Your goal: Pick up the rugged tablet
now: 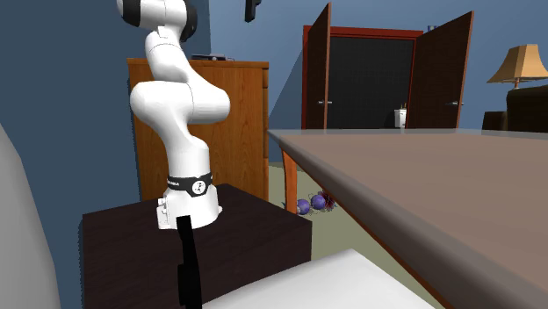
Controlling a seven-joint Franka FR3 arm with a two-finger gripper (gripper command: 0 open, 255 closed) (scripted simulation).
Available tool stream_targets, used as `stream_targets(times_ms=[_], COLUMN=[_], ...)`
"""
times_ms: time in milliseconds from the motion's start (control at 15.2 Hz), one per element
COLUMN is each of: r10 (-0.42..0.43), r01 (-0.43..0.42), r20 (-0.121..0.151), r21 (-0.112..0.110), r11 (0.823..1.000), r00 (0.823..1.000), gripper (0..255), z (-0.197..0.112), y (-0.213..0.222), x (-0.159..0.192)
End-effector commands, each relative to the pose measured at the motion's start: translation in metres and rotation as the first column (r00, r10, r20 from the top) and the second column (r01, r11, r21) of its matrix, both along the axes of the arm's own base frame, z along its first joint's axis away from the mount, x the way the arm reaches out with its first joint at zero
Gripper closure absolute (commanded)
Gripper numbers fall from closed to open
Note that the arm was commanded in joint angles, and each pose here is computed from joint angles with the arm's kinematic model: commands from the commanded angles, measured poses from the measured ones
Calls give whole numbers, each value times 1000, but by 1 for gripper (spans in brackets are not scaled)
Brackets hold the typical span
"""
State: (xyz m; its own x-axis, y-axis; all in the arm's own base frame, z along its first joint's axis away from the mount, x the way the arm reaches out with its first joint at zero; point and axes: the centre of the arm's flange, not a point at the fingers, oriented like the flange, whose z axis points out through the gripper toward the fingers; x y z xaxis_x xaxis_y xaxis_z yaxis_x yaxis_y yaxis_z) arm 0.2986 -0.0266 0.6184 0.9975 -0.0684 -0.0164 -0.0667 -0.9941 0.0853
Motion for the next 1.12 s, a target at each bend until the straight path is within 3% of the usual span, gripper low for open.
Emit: stream_targets(times_ms=[0,1056], r10=[0,-160], r01=[0,166], r20=[0,-66], r21=[0,104], r11=[1000,981], r00=[1000,985], gripper=[0,0], z=[0,-183], y=[0,-97], x=[0,81])
